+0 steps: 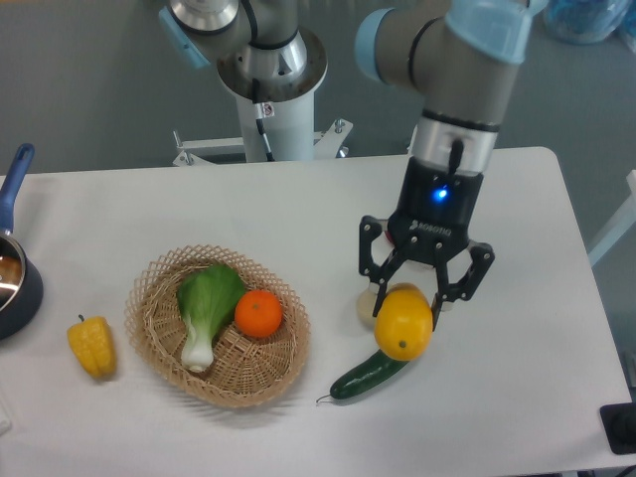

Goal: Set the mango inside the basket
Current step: 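Carry the mango over the wicker basket and lower it in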

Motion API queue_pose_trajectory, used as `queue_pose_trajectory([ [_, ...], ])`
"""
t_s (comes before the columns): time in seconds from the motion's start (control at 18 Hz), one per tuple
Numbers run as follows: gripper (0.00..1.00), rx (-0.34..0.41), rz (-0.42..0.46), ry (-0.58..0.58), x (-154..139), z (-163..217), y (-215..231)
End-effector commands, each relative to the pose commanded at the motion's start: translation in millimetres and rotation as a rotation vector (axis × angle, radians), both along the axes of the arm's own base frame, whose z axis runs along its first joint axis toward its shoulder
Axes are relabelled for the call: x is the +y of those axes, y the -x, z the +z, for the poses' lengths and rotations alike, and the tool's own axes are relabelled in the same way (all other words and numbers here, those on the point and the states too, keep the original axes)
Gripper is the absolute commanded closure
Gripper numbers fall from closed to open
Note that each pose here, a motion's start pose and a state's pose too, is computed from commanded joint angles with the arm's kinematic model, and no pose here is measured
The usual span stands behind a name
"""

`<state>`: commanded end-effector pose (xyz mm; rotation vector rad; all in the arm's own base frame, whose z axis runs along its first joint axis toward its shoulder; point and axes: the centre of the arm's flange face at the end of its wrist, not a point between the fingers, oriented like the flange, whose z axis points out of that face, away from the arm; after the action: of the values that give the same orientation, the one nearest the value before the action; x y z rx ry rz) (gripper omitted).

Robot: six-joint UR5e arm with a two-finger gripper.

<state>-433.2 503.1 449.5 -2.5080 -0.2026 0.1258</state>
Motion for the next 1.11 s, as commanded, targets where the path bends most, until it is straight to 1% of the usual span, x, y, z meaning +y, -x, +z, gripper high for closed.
queue_pose_trajectory([
  [0.11, 0.64, -0.005, -0.012, 0.026, 16, -5, -22],
  [0.17, 0.64, -0.023, -0.019, 0.030, 20, -9, -37],
  [0.28, 0.64, -0.072, 0.002, 0.042, 20, -16, -68],
  [0.33, 0.64, -0.102, 0.001, 0.067, 18, -33, -84],
  [0.44, 0.64, -0.124, -0.033, 0.142, 18, -64, -124],
  [0.56, 0.62, -0.133, -0.049, 0.190, 24, -77, -148],
  [0.61, 0.59, -0.163, -0.017, 0.200, 24, -81, -158],
  [0.72, 0.60, -0.223, 0.068, 0.201, 26, -84, -170],
  [0.78, 0.60, -0.238, 0.093, 0.199, 27, -84, -172],
  [0.83, 0.61, -0.245, 0.092, 0.202, 28, -86, -177],
  [0.94, 0.61, -0.262, 0.075, 0.229, 32, -102, -188],
  [1.11, 0.61, -0.285, 0.083, 0.259, 28, -118, -193],
])
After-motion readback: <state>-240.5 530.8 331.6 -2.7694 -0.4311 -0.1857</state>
